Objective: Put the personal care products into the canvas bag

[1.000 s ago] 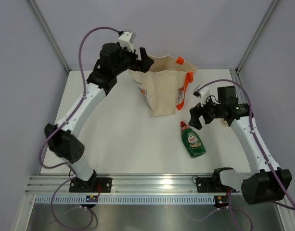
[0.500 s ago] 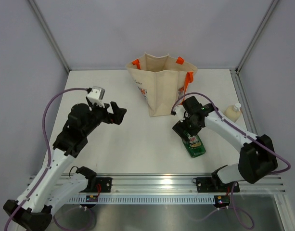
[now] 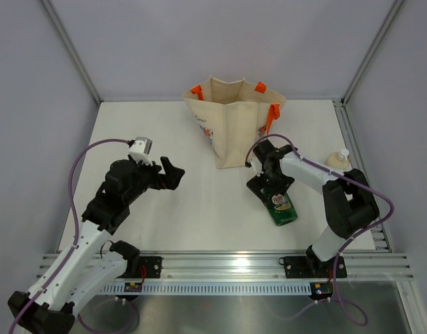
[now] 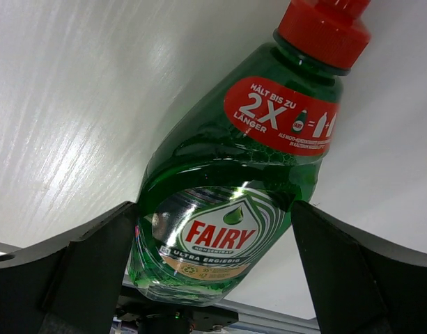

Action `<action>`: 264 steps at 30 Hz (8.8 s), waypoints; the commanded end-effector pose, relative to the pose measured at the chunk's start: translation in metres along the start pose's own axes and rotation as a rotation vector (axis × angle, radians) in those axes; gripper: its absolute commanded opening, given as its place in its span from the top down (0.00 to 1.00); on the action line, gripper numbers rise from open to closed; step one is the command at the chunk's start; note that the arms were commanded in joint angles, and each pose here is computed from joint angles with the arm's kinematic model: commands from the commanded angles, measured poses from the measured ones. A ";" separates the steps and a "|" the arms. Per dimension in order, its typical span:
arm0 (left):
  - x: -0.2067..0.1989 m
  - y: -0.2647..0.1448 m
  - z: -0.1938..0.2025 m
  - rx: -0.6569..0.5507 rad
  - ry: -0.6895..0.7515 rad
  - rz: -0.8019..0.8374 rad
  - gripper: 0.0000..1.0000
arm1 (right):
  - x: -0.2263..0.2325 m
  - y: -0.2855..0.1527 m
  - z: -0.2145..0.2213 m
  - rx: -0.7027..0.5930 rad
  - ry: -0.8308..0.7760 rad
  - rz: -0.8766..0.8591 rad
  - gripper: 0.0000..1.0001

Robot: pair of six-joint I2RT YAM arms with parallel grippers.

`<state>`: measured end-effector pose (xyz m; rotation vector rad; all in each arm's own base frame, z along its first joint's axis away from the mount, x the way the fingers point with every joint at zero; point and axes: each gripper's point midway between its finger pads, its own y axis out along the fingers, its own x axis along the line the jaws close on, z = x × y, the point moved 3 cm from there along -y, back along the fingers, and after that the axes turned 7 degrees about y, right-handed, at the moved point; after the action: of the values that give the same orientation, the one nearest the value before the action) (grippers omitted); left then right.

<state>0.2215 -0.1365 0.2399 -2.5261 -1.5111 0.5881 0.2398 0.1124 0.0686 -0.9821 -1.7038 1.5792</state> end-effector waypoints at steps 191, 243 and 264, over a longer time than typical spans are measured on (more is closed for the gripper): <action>-0.036 0.022 0.016 -0.043 -0.120 0.284 0.01 | -0.270 -0.050 0.031 -0.576 0.760 0.212 0.00; -0.023 0.008 -0.005 -0.101 -0.133 0.152 0.01 | -0.157 -0.325 -0.330 -1.441 0.056 -0.188 1.00; -0.028 0.015 0.006 -0.079 -0.120 0.212 0.01 | -0.060 -0.266 -0.264 -1.230 -0.016 -0.424 1.00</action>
<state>0.2204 -0.1669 0.2158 -2.6681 -1.3435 0.8124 0.5073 0.1685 0.2915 -1.1667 -2.5057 0.2818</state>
